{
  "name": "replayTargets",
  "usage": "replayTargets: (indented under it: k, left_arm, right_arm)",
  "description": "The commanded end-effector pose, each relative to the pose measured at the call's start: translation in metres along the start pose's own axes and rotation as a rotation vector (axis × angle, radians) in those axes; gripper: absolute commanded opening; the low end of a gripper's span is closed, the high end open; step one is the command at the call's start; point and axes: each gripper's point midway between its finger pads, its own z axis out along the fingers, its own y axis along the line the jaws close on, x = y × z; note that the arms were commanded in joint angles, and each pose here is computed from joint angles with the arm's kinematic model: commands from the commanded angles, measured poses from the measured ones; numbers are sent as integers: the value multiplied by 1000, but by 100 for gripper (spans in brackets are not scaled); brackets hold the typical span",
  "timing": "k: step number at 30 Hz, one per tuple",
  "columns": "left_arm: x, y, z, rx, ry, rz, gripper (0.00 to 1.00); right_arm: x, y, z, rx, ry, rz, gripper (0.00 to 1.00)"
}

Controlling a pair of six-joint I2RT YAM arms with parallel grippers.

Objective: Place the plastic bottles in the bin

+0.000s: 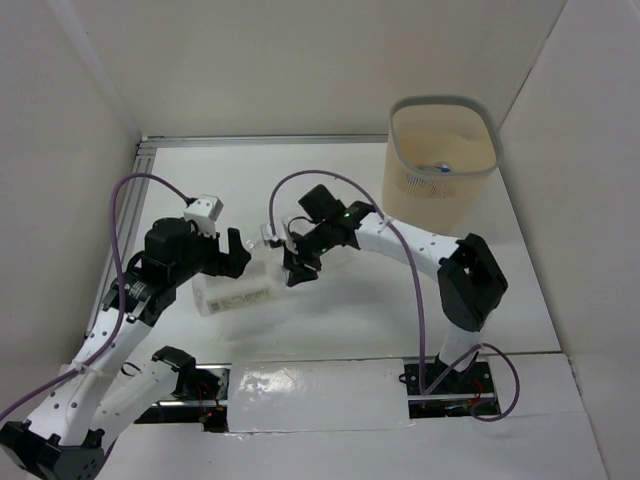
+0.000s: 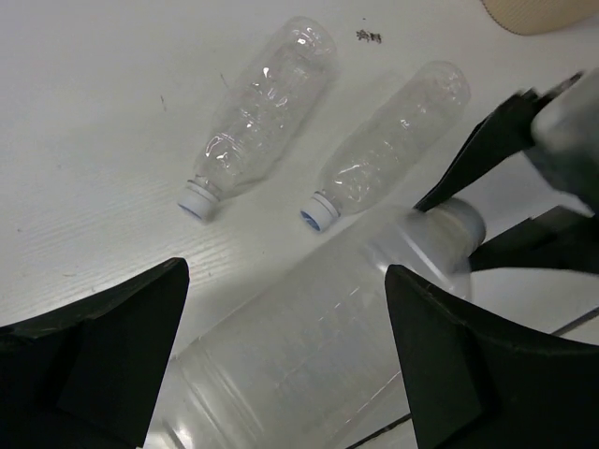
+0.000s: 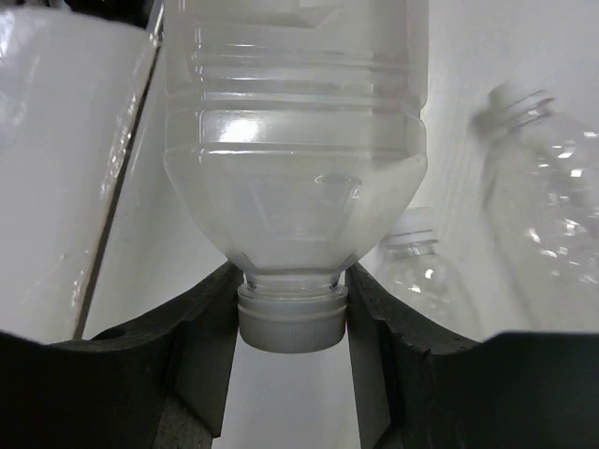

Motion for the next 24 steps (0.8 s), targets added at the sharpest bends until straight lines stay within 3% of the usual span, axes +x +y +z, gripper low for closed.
replayTargets:
  k: [1, 5, 7, 11, 13, 18, 24]
  left_arm:
    - [-37, -13, -17, 56, -139, 20, 99]
    - [-71, -26, -44, 110, -304, 19, 100]
    - [-99, -35, -69, 149, -455, -1, 100]
    - [-126, -55, -100, 265, -641, -29, 100]
    - [-129, -62, -102, 307, -659, -32, 100]
    - [-115, -71, -92, 357, -573, -5, 100]
    - [-58, -70, -30, 390, -276, 47, 99]
  right_arm:
    - [-56, 13, -54, -13, -148, 5, 29]
    - [-50, -24, -93, 217, -119, 9, 28]
    - [-32, -43, -115, 320, -79, 43, 28]
    - [-9, -59, -145, 446, -18, 86, 28]
    - [-5, -72, -160, 531, -9, 97, 28]
    - [-16, -106, -238, 786, -93, 145, 29]
    - [-39, -125, -334, 999, -206, 172, 29]
